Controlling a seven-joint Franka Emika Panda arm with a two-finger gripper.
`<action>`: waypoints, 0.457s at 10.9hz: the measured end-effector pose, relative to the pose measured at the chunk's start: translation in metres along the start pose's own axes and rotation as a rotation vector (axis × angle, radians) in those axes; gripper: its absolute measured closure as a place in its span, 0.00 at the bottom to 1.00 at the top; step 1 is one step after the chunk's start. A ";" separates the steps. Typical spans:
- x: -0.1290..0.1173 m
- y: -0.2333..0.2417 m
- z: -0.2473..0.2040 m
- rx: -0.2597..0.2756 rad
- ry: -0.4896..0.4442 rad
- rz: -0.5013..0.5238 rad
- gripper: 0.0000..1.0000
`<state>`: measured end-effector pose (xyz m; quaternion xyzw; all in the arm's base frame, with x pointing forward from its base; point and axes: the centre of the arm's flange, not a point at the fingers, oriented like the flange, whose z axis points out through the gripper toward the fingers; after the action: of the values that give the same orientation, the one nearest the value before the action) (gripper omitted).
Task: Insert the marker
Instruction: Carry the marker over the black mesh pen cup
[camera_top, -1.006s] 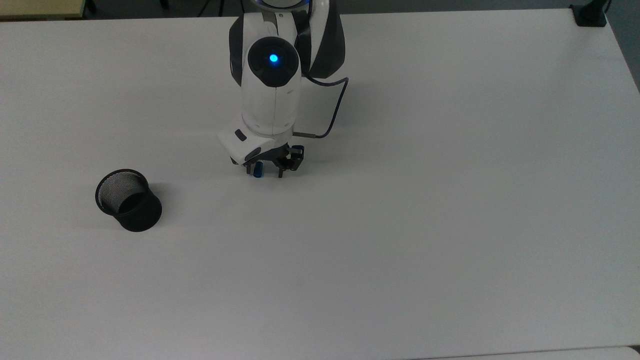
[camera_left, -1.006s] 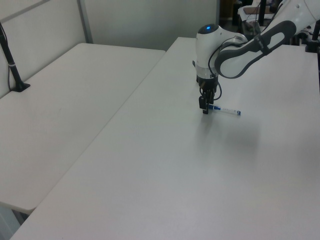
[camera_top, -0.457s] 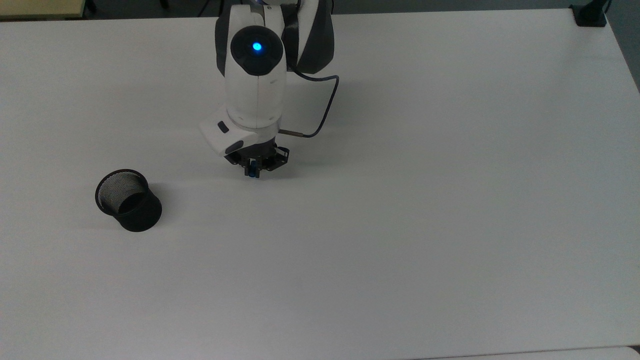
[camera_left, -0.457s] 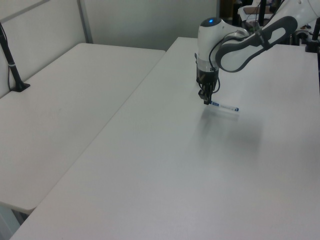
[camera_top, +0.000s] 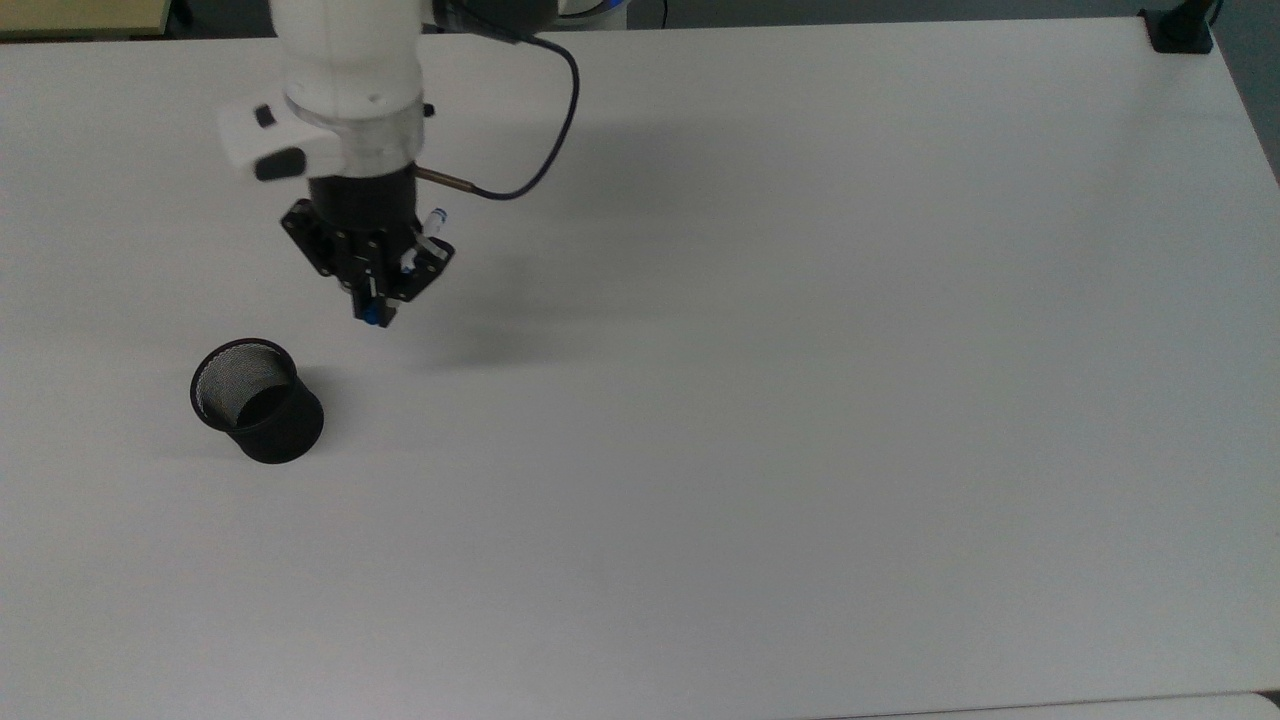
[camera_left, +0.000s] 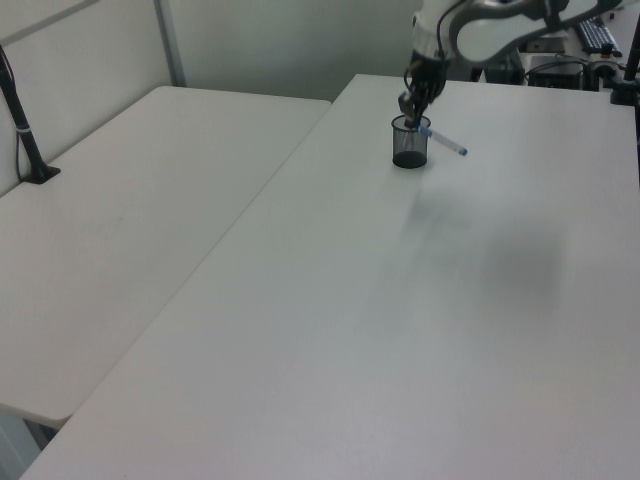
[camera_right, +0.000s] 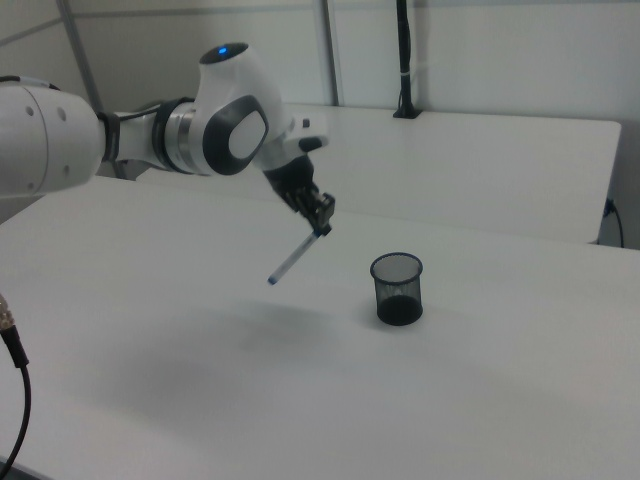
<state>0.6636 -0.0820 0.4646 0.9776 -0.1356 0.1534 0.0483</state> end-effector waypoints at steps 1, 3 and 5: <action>0.010 0.013 -0.014 0.009 0.054 0.013 0.82; 0.033 0.052 -0.035 0.020 0.223 0.034 0.82; 0.042 0.074 -0.037 0.027 0.328 0.045 0.82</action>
<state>0.6708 -0.1587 0.5170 0.9368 -0.1457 0.3137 0.0531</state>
